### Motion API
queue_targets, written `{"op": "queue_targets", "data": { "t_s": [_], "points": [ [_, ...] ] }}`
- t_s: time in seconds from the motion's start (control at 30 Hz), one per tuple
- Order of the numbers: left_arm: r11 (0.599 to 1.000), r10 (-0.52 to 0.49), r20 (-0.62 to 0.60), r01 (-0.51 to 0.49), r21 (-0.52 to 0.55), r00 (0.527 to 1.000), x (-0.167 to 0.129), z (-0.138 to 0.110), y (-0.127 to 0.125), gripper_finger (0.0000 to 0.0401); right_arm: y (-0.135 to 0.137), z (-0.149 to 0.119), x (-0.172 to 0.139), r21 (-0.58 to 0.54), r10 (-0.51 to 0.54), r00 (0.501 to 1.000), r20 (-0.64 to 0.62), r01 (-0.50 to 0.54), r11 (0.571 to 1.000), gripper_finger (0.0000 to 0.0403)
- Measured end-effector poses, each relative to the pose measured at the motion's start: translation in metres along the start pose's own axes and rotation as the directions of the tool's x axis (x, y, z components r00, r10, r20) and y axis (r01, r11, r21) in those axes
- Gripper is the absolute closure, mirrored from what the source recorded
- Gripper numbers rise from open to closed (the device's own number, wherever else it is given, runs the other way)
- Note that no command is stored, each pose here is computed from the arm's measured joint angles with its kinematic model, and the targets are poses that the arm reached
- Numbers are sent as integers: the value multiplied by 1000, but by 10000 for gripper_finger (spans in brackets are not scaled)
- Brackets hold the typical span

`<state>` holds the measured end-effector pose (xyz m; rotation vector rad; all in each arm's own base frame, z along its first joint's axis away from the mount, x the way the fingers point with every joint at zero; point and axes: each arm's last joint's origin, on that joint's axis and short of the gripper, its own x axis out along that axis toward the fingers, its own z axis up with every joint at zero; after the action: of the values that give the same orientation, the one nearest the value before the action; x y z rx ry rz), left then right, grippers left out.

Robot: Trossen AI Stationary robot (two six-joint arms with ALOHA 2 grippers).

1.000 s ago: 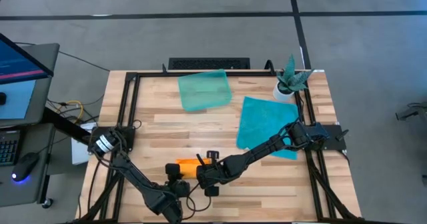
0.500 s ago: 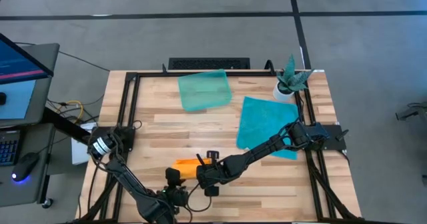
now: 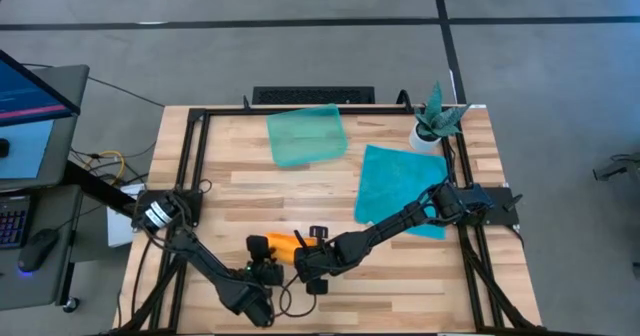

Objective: Roll microfiber towels into tight, uniform cylinder then place into a basket
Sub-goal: Roll the yellow microfiber towel

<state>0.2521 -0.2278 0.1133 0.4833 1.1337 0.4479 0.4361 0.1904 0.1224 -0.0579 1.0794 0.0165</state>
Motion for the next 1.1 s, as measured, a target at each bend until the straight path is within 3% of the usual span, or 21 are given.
{"op": "queue_targets", "data": {
  "t_s": [0.2, 0.43, 0.53, 0.7, 0.87, 1.1],
  "points": [
    [999, 17, -1, -17, -51, 1000, 11, -9, 3, 259, 5, -1, -1, -42, 4, 1000, 3, -4, 999, 383],
    [1000, 7, 22, -7, 6, 1000, 18, -14, 0, 264, 5, -2, -1, -51, 8, 1000, 0, -8, 999, 378],
    [1000, 1, 21, -1, 4, 1000, 18, -14, 0, 292, 6, -2, -1, -73, 10, 1000, 0, -10, 997, 380],
    [999, -40, -7, 41, 8, 999, 15, -12, -4, 382, 9, -3, -2, -78, 35, 999, -5, -36, 996, 384],
    [992, -128, -80, 128, -7, 989, -3, 4, -6, 388, 13, -3, -3, -32, 90, 996, -16, -91, 995, 379],
    [950, -312, -234, 303, -77, 921, -40, 32, -3, 396, 32, -2, -5, -12, 268, 963, 7, -268, 963, 384]
  ]
}}
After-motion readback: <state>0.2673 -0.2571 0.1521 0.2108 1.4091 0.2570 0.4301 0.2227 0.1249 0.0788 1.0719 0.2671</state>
